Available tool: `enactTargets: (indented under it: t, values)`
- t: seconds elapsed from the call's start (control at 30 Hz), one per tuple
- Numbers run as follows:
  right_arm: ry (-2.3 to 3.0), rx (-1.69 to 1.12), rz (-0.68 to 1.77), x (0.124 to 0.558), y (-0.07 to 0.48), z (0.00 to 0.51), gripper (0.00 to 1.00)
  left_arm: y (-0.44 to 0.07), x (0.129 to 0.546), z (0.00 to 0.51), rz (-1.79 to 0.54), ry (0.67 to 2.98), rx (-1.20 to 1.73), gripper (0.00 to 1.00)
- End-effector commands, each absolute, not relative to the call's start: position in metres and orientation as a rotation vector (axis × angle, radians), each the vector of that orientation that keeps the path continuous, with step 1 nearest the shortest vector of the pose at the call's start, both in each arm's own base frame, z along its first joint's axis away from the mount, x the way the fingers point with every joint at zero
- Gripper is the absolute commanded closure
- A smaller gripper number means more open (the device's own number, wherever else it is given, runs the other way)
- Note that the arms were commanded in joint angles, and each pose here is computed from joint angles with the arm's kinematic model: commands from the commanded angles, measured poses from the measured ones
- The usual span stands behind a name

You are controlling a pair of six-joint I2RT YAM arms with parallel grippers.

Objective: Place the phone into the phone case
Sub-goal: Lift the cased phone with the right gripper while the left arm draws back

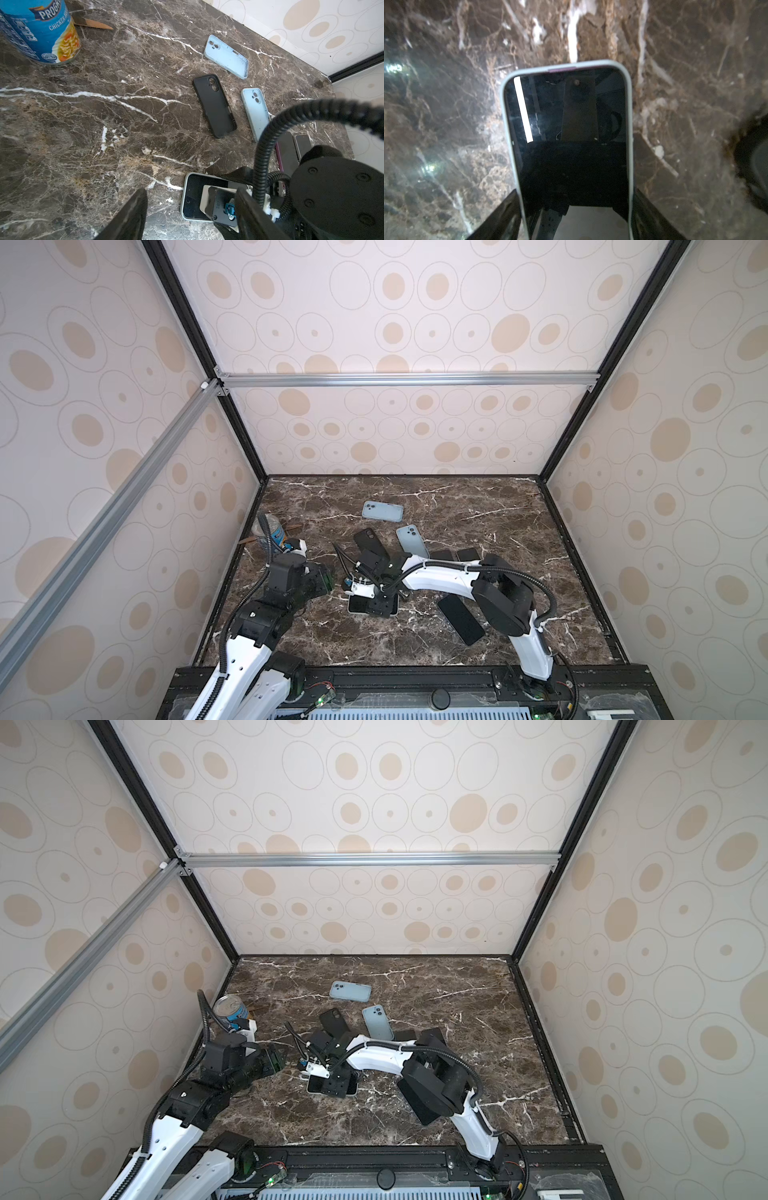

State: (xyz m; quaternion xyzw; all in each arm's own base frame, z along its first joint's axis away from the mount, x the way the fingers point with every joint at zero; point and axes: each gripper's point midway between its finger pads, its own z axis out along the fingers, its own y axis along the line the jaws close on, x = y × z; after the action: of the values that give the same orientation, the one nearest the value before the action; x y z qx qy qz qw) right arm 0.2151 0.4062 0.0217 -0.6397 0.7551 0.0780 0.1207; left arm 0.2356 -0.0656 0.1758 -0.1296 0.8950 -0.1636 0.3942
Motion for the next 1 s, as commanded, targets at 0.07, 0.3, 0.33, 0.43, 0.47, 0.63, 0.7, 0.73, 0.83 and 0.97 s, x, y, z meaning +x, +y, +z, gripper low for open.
enactTargets:
  t: [0.07, 0.3, 0.33, 0.43, 0.47, 0.63, 0.7, 0.73, 0.83, 0.97]
  values:
    - [2.247, -1.776, 0.194, 0.212, 0.392, 0.036, 0.43, -0.063, 0.237, 0.180, -0.413, 2.250, -0.349, 0.33]
    - [2.235, -1.650, 0.196, 0.221, 0.384, 0.060, 0.43, -0.063, 0.238, 0.177, -0.408, 2.263, -0.349, 0.34]
    - [2.232, -1.629, 0.200, 0.223, 0.382, 0.063, 0.43, -0.063, 0.238, 0.177, -0.408, 2.264, -0.349, 0.34]
    - [2.238, -1.559, 0.224, 0.230, 0.379, 0.073, 0.43, -0.064, 0.238, 0.176, -0.411, 2.267, -0.348, 0.34]
    - [2.240, -1.541, 0.234, 0.231, 0.379, 0.077, 0.43, -0.064, 0.238, 0.176, -0.413, 2.269, -0.348, 0.34]
    - [2.258, -1.412, 0.238, 0.247, 0.369, 0.097, 0.43, -0.067, 0.239, 0.172, -0.431, 2.280, -0.355, 0.34]
    - [2.268, -1.349, 0.247, 0.256, 0.363, 0.106, 0.43, -0.072, 0.241, 0.169, -0.462, 2.283, -0.353, 0.35]
    - [2.279, -1.312, 0.252, 0.261, 0.359, 0.110, 0.43, -0.075, 0.242, 0.167, -0.483, 2.286, -0.351, 0.36]
    - [2.310, -1.205, 0.266, 0.275, 0.344, 0.123, 0.43, -0.086, 0.248, 0.164, -0.544, 2.292, -0.338, 0.37]
    - [2.358, -1.056, 0.257, 0.298, 0.315, 0.135, 0.43, -0.096, 0.258, 0.163, -0.594, 2.305, -0.339, 0.39]
